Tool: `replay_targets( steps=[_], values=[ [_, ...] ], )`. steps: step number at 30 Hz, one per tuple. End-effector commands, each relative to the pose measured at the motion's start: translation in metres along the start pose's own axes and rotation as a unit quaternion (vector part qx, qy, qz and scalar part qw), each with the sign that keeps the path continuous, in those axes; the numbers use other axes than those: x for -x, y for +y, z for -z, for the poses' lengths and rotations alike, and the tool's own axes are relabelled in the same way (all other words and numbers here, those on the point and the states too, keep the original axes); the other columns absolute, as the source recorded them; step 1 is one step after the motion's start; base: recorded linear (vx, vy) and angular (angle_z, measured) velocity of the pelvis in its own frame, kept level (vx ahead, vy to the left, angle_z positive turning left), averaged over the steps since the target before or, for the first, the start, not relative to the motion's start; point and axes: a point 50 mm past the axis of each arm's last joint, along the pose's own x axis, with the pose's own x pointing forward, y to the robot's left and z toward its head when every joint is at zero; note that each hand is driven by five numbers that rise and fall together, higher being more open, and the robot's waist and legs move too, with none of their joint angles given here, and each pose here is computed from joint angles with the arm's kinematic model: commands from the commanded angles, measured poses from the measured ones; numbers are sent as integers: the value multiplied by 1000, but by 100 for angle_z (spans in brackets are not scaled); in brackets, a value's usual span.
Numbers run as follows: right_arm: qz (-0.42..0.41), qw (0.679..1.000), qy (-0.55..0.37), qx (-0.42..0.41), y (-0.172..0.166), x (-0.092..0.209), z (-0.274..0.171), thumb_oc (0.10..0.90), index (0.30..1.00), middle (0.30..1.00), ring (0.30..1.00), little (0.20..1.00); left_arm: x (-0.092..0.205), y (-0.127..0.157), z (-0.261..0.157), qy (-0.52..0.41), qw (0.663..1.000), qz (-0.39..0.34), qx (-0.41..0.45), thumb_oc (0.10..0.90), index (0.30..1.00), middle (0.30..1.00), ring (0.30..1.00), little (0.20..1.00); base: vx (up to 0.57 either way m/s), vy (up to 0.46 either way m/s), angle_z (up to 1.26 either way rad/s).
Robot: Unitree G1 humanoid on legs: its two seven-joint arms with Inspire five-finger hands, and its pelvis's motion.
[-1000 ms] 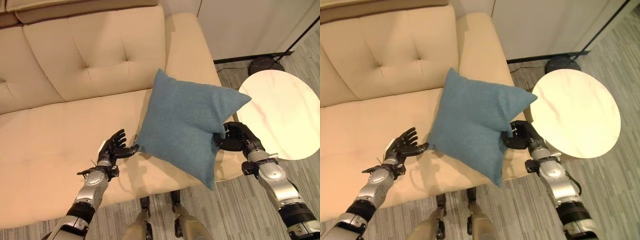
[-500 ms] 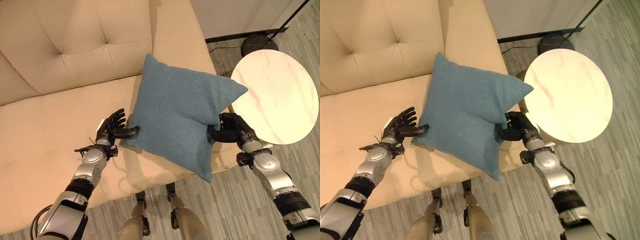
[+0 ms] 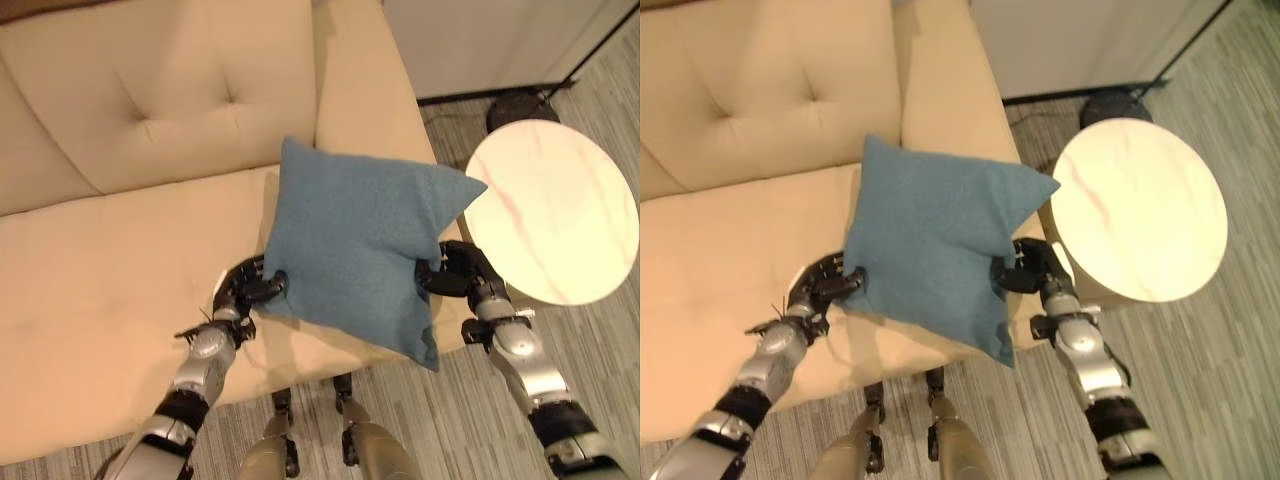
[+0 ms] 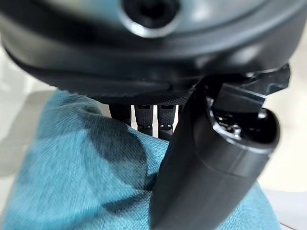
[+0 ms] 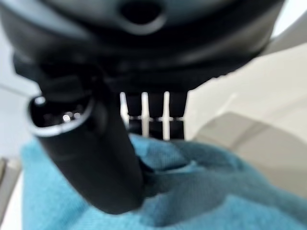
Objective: Pick up all the scattered cushions and arrange them neatly on the sofa.
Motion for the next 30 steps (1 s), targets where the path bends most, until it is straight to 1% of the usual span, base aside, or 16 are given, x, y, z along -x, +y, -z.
replay_targets(
  steps=[1,4,9,12,19,24,29,30],
  values=[
    [-20,998,-54,12,8,3,-16,400,300,300,300,300,-6,-53,-39,-102,988,112,44,400,300,300,300,300,0,-92,18],
    [-24,999,-45,-1,21,15,-5,400,300,300,300,300,9,-46,-21,-89,989,101,67,400,300,300,300,300,13,-96,27],
    [-49,997,-58,15,38,28,-5,400,300,300,300,300,33,-32,6,-58,991,95,70,400,300,300,300,300,22,-80,30],
    [-59,997,-58,5,45,34,-3,400,300,300,300,300,41,-30,16,-43,992,99,69,400,300,300,300,300,-20,-72,21],
    [-66,996,-65,-1,48,37,-5,400,300,300,300,300,50,-22,31,-20,993,79,86,400,300,300,300,300,-3,-44,50],
    [-40,997,-69,-13,39,37,-7,400,300,300,300,300,50,-21,28,-23,995,81,58,400,300,300,300,300,54,67,49],
    [-47,997,-60,-7,41,38,-5,400,300,300,300,300,55,-15,32,-18,996,75,50,400,300,300,300,300,149,131,16],
    [-50,997,-58,-7,44,37,-4,400,300,300,300,300,57,-10,32,-17,997,67,43,400,300,300,300,300,152,173,-4]
  ],
)
